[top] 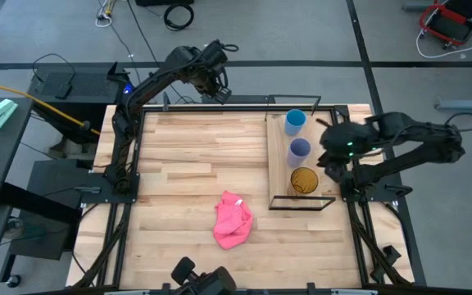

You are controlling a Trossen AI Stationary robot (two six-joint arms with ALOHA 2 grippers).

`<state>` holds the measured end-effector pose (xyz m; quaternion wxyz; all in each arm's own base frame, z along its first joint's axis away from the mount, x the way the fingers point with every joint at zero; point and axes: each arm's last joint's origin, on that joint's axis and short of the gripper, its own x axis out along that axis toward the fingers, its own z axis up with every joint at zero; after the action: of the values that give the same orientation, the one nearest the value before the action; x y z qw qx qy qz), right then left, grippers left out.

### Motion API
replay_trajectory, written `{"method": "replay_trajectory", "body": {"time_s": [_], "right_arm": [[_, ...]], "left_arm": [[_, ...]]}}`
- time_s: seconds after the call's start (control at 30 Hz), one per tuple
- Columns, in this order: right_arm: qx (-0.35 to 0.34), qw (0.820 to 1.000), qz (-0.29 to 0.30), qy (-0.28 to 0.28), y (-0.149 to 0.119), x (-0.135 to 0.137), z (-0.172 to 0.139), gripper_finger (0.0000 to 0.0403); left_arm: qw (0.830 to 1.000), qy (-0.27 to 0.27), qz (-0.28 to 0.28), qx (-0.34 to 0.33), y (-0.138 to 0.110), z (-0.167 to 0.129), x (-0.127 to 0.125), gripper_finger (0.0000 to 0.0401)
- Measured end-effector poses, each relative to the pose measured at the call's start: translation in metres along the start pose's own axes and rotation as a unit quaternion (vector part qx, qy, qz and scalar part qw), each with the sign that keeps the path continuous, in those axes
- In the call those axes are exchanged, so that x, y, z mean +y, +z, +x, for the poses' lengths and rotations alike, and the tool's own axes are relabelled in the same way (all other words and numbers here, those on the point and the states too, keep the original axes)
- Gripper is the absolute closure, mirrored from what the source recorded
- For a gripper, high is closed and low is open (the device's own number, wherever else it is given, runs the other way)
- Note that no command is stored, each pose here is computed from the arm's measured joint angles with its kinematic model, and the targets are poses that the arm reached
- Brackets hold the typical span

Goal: Stack small to large cups/mugs on shelf
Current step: Return to Home Position

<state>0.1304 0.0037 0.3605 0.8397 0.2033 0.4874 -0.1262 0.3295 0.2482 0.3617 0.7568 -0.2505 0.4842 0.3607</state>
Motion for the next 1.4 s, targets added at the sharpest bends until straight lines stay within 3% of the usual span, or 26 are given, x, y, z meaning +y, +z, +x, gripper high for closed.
{"method": "replay_trajectory", "body": {"time_s": [0.3,0.47,0.63,0.73,0.83,1.1,1.27,1.4], "right_arm": [[-0.048,0.993,0.071,0.087,-0.03,-0.015,-0.037,0.03],[-0.082,0.99,0.038,0.104,-0.043,-0.023,-0.05,0.03],[-0.095,0.985,0.059,0.135,-0.058,-0.031,-0.061,0.03],[-0.143,0.974,0.054,0.168,-0.064,-0.034,-0.072,0.03],[-0.221,0.95,0.044,0.217,-0.07,-0.038,-0.088,0.03],[-0.411,0.85,-0.02,0.329,-0.094,-0.052,-0.133,0.03],[-0.445,0.825,-0.031,0.347,-0.111,-0.062,-0.142,0.03],[-0.476,0.801,-0.035,0.361,-0.118,-0.066,-0.15,0.03]], "left_arm": [[1.0,-0.012,-0.017,0.004,-0.007,-0.004,-0.023,0.0361],[0.999,-0.048,0.016,-0.012,-0.018,-0.022,-0.052,0.0364],[0.99,-0.104,0.056,-0.081,-0.039,-0.077,-0.079,0.0371],[0.975,-0.147,0.091,-0.136,-0.058,-0.118,-0.093,0.0373],[0.958,-0.191,0.113,-0.18,-0.081,-0.161,-0.097,0.0372],[0.921,-0.283,0.114,-0.241,-0.142,-0.244,-0.088,0.0361],[0.888,-0.285,0.124,-0.337,-0.166,-0.281,-0.088,0.0364],[0.862,-0.307,0.165,-0.368,-0.179,-0.294,-0.098,0.0369]]}}
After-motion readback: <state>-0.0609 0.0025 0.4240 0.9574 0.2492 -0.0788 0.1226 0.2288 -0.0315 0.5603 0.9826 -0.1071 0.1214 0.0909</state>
